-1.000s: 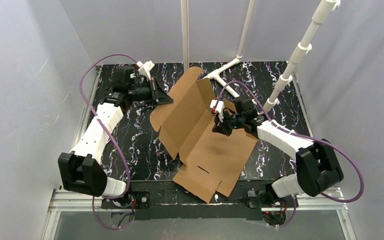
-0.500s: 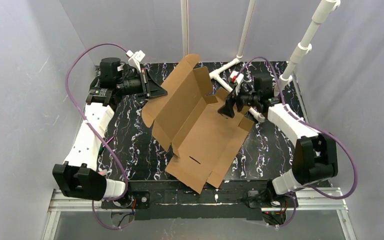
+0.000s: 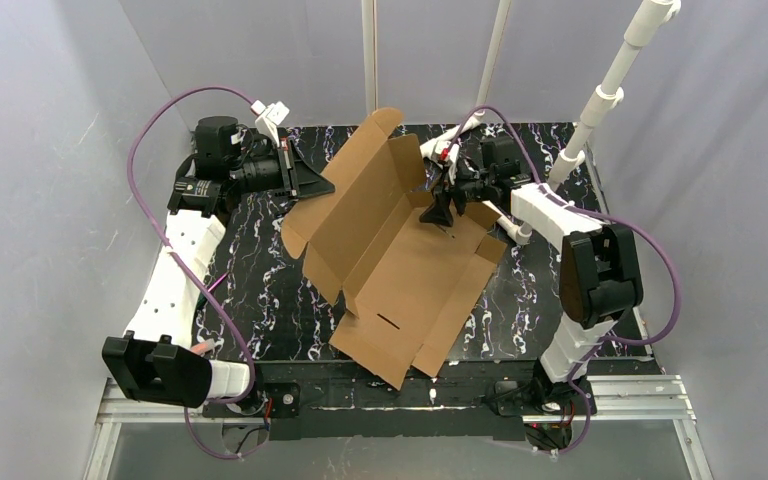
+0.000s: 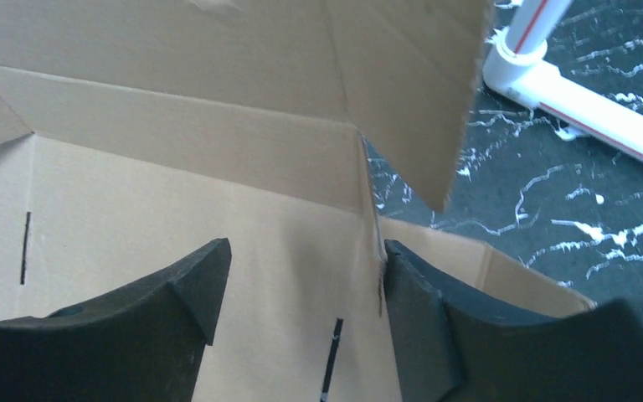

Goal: Fold the paper box

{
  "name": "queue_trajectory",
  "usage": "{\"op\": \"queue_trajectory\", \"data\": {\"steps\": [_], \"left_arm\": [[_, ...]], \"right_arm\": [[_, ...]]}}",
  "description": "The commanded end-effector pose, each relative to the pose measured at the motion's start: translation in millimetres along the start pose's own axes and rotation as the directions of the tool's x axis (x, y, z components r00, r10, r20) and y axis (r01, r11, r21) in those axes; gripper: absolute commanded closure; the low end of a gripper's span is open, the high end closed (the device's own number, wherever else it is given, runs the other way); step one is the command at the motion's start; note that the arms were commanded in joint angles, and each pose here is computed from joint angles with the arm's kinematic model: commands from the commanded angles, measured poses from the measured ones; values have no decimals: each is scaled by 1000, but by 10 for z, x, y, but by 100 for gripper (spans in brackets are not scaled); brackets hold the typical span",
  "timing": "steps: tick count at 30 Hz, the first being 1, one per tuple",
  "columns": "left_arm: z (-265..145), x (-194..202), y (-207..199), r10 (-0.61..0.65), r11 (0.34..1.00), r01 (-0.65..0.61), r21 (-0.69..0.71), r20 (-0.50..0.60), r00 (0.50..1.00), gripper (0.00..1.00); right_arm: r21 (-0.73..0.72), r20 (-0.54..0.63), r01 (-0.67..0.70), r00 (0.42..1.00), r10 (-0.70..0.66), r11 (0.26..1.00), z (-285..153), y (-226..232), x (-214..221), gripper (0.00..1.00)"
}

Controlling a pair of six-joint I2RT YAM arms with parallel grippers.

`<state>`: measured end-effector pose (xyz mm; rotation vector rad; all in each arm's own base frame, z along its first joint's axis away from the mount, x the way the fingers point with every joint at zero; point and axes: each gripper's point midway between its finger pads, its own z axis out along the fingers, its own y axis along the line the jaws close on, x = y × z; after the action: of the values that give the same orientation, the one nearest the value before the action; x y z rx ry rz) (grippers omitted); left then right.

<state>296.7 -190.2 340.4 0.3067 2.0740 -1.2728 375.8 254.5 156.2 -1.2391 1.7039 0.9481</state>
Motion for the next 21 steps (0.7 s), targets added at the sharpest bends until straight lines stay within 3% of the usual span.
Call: {"op": "queue_trajectory", "data": {"steps": [1,2,9,11,14,21], "left_arm": [[-131,-53,-270,55,996,-57,64,23,998,100],[-142,-59,-285,62,996,-63,63,25,998,100],[-218,-199,-273,97,995,-98,22,52,994,100],[-243,-277,-255,122,992,-122,-9,62,991,100],[-254,-396,-267,139,990,-138,-18,72,988,100],[-194,-752,-212,157,987,-152,-52,112,981,100]], "right_arm": [[-51,85,98,992,-93,994,61,50,-364,32],[-48,96,104,990,-99,993,68,29,-408,35],[-23,116,136,984,-132,990,123,-131,-522,85],[-16,114,137,984,-134,990,144,-169,-509,94],[-5,129,136,983,-134,991,172,-216,-536,99],[60,235,155,958,-165,986,166,-297,-908,99]]}}
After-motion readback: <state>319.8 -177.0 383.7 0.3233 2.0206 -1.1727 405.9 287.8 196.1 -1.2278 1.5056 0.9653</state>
